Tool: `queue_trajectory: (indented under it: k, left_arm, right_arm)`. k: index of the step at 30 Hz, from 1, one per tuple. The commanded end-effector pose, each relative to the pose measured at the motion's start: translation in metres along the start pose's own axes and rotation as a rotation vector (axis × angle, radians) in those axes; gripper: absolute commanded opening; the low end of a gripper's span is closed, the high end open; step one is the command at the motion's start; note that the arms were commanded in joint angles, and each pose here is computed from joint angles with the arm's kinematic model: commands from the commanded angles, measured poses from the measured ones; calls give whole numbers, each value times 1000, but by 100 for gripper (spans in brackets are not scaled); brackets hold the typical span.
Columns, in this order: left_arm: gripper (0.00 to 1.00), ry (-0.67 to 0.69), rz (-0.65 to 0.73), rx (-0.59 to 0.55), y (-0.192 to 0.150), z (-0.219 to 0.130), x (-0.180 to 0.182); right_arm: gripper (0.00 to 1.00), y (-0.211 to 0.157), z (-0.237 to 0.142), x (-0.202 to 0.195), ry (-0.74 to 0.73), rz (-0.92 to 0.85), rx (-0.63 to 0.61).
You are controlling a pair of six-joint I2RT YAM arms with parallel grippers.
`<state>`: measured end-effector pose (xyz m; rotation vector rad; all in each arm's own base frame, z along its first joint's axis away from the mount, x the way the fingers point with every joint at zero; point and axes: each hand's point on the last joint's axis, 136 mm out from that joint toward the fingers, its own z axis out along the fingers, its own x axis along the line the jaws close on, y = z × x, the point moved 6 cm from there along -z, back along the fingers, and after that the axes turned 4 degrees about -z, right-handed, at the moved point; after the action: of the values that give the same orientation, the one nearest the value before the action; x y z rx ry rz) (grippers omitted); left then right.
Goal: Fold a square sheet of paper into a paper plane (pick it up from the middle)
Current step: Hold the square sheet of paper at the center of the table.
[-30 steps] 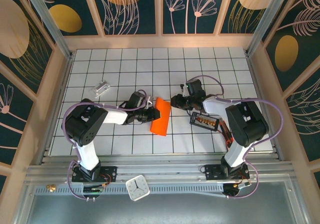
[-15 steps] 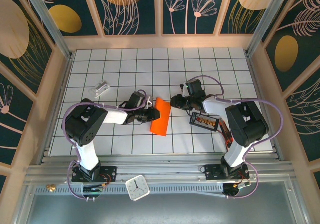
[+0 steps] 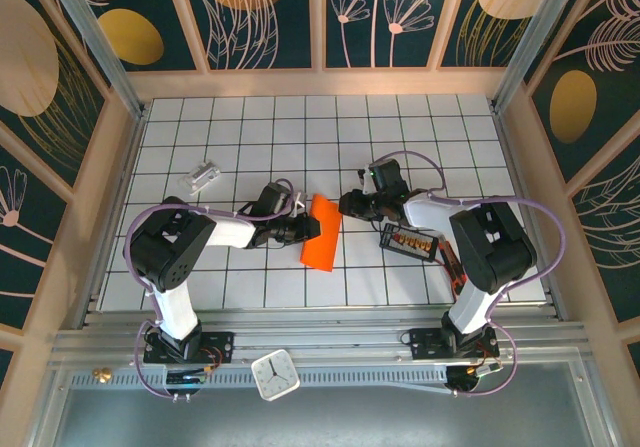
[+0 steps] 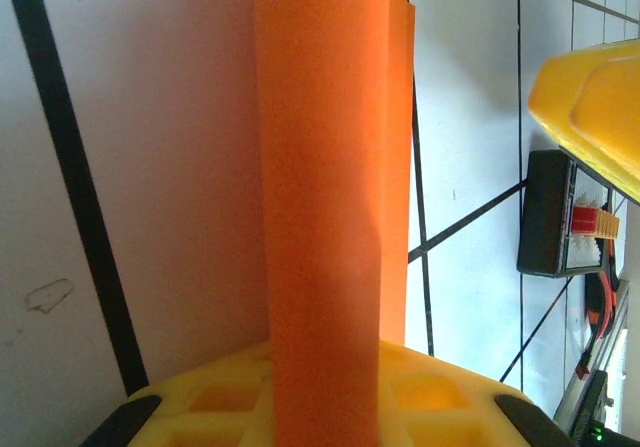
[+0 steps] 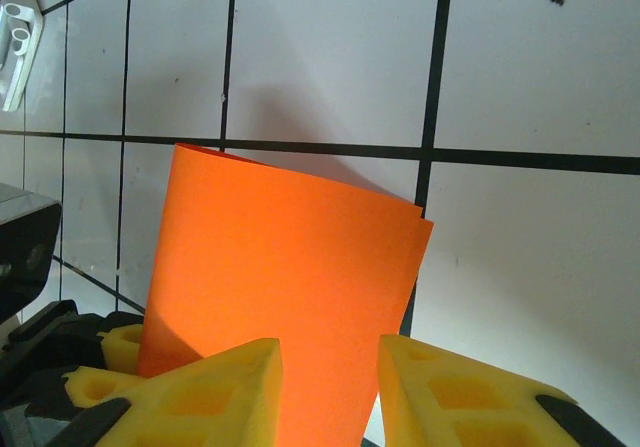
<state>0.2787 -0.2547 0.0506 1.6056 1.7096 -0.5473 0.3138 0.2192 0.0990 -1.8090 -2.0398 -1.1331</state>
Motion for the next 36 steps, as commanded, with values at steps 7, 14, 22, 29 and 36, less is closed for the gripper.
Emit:
queue_trajectory:
  k: [7,14,22,29,36]
  left_arm:
    - [23,485,-93,105,-50,12,115]
    - [23,512,-84,118,-53,10,120]
    - [23,526,-77,123,-54,10,122]
    - [23,530,-71,131,-55,11,123]
    - [25,552,-55,155,-57,10,127]
  right_arm:
    - [31,5,3,-4,-45,-12,-11]
    - [31,7,8,-6,-27,5,-1]
    - [31,8,25,-11,-20,24,23]
    - [31,7,35,-16,-30,30,36]
    - [31,8,40,-17,-25,34,40]
